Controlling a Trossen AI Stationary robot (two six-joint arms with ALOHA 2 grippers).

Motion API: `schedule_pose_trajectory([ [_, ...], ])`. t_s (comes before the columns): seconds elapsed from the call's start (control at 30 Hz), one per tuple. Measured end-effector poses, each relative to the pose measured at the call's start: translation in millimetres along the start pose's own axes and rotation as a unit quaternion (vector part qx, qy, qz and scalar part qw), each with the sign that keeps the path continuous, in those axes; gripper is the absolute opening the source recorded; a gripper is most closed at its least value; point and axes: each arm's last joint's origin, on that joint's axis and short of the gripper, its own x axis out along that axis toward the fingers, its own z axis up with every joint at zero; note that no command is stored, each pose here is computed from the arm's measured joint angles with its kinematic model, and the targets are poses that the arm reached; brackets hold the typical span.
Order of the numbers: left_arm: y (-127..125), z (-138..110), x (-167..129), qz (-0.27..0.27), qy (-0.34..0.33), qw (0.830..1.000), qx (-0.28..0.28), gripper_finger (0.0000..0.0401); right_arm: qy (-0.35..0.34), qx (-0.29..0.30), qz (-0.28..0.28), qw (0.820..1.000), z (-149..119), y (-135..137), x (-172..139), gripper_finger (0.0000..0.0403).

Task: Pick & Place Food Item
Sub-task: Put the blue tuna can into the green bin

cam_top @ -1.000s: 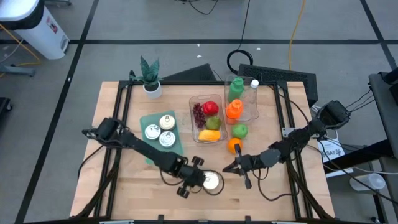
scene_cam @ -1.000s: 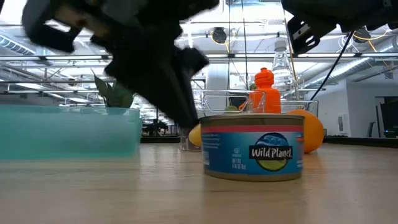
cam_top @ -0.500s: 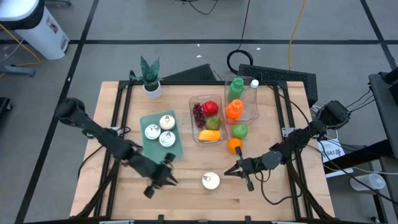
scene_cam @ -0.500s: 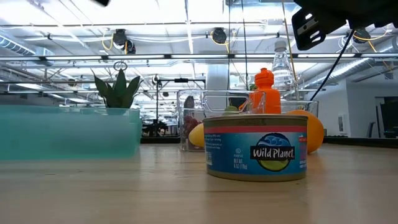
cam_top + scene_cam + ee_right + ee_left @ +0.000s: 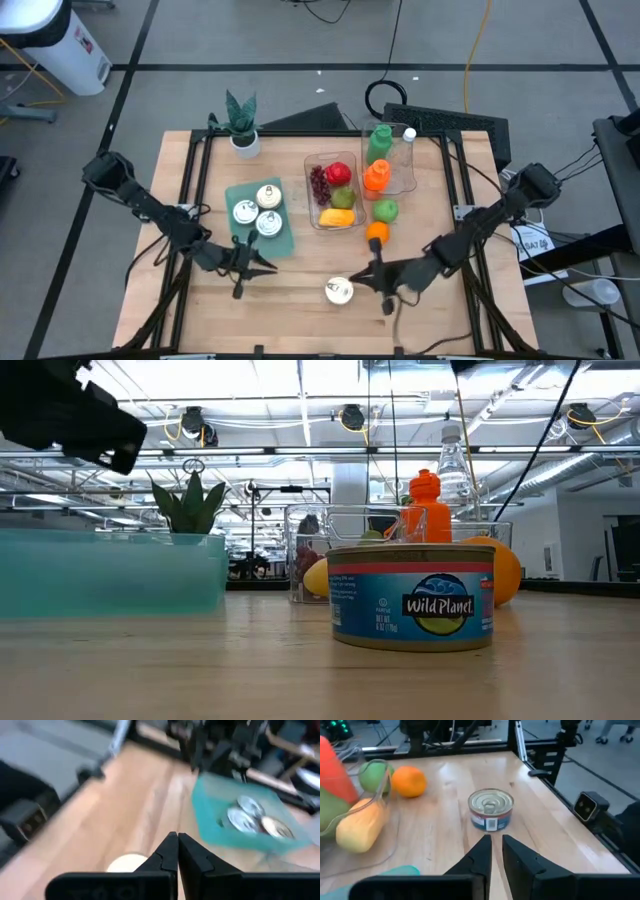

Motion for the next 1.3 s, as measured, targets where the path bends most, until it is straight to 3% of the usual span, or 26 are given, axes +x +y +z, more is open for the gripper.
schedule_pose_trajectory([
  [0.13,0,1,0,-0.015,-0.004,1.0,0.014,0.0051,0.11,-0.015,0.004,0.994,28,9,14,0.0007],
  [0.23,0,1,0,-0.016,-0.001,1.0,0.016,0.0051,0.156,0.02,0.039,0.987,36,19,30,0.0022],
  [0.43,0,0,0,-0.018,0.003,1.0,0.02,0.0051,0.228,0.036,0.083,0.97,25,47,67,0.0104],
  [0.63,0,0,0,-0.018,0.003,1.0,0.02,0.0051,0.254,-0.041,0.021,0.966,3,74,81,0.0173],
  [0.77,0,0,0,-0.018,0.002,1.0,0.019,0.0051,0.253,-0.069,0.0,0.965,-3,86,78,0.0174],
  [1.0,0,0,0,-0.018,0.002,1.0,0.019,0.0051,0.248,-0.059,-0.006,0.967,-2,88,78,0.0143],
  [1.3,0,1,0,-0.018,0.001,1.0,0.013,0.0051,0.267,-0.109,-0.006,0.957,-29,100,96,0.011],
])
